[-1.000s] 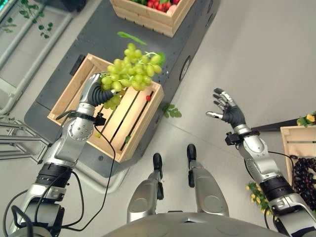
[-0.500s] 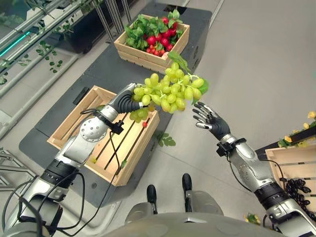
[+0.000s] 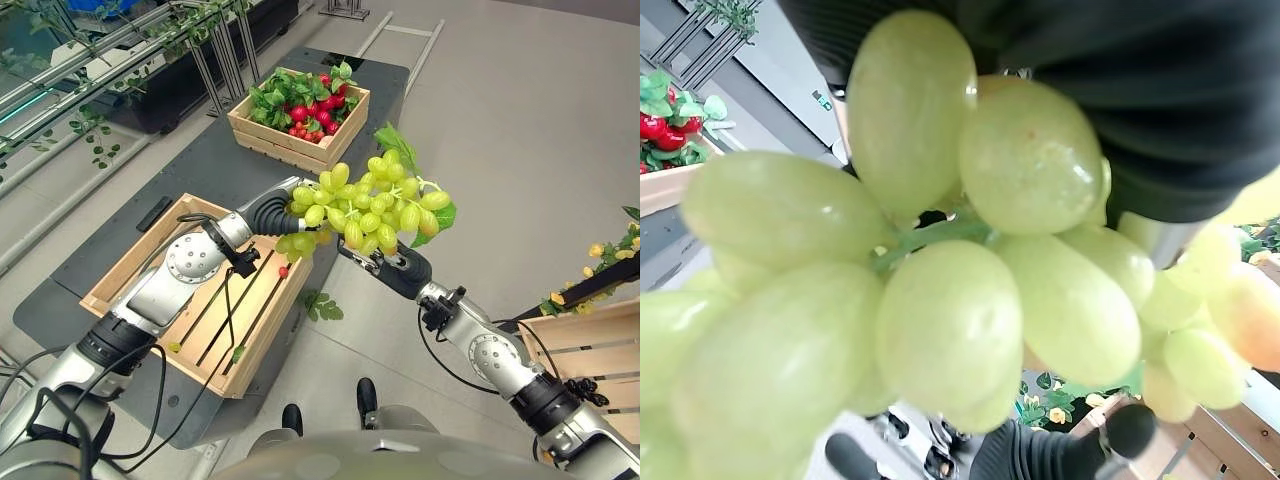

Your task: Pick up the fruits from the basket on one side to the basket on the other side

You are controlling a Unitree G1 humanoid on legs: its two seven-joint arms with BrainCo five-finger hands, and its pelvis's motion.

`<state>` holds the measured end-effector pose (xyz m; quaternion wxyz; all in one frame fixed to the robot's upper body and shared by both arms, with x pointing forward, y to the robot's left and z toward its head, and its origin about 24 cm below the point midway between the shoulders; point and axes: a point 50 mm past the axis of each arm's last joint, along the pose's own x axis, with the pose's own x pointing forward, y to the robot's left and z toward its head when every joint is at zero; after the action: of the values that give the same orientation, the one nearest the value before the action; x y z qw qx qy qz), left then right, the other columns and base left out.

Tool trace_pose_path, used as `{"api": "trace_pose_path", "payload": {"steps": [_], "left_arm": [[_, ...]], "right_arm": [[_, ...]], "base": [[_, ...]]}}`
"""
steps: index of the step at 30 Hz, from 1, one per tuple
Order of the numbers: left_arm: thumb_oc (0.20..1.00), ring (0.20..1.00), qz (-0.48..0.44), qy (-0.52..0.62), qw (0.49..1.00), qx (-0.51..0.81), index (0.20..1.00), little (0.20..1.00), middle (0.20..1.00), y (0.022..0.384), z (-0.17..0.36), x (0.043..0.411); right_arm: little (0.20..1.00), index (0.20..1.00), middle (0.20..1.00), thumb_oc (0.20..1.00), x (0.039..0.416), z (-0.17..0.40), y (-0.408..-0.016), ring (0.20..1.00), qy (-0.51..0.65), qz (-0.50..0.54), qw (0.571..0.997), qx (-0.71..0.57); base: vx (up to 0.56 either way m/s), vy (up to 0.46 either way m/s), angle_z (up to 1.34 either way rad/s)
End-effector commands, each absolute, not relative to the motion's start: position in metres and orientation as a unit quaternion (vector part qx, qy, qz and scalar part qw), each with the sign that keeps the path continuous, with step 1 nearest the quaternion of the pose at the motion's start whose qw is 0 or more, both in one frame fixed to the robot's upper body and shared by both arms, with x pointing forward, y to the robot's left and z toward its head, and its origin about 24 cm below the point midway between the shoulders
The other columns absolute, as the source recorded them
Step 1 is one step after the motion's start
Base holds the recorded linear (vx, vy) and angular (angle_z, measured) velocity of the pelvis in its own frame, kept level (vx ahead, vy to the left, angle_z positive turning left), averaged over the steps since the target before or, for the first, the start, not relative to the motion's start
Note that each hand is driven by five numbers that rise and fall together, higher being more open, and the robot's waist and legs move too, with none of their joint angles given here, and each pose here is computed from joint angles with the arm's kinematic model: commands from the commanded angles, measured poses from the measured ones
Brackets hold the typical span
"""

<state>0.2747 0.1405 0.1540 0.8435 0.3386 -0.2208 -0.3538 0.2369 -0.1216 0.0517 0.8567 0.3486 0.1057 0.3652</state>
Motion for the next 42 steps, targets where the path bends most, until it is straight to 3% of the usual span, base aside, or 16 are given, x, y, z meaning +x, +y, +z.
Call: {"api": "trace_pose_path", "payload": {"steps": [1,17,30,42], "left_arm": [[0.200,0.200,-0.347,-0.313,0.817,0.337,0.200,0.200,0.200,0.130,0.189,0.270],[0.200,0.200,-0.336,-0.294,0.794,0.413,0.200,0.200,0.200,0.143,0.180,0.272],[0.200,0.200,-0.244,-0.260,0.825,0.439,0.200,0.200,0.200,0.181,0.174,0.280],[0.200,0.200,-0.211,-0.260,0.828,0.450,0.200,0.200,0.200,0.191,0.173,0.280]], "right_arm": [[1.000,1.000,1.000,1.000,0.233,0.081,-0.107,1.000,0.049,0.408,0.820,0.398],[1.000,1.000,1.000,1.000,0.232,0.100,-0.110,1.000,0.000,0.416,0.809,0.415],[1.000,1.000,1.000,1.000,0.224,0.096,-0.115,1.000,0.015,0.418,0.805,0.421],[1.000,1.000,1.000,1.000,0.223,0.099,-0.116,1.000,0.016,0.425,0.804,0.416]], "base": [[0.00,0.000,0.00],[0.00,0.000,0.00],[0.00,0.000,0.00],[0.00,0.000,0.00]]}}
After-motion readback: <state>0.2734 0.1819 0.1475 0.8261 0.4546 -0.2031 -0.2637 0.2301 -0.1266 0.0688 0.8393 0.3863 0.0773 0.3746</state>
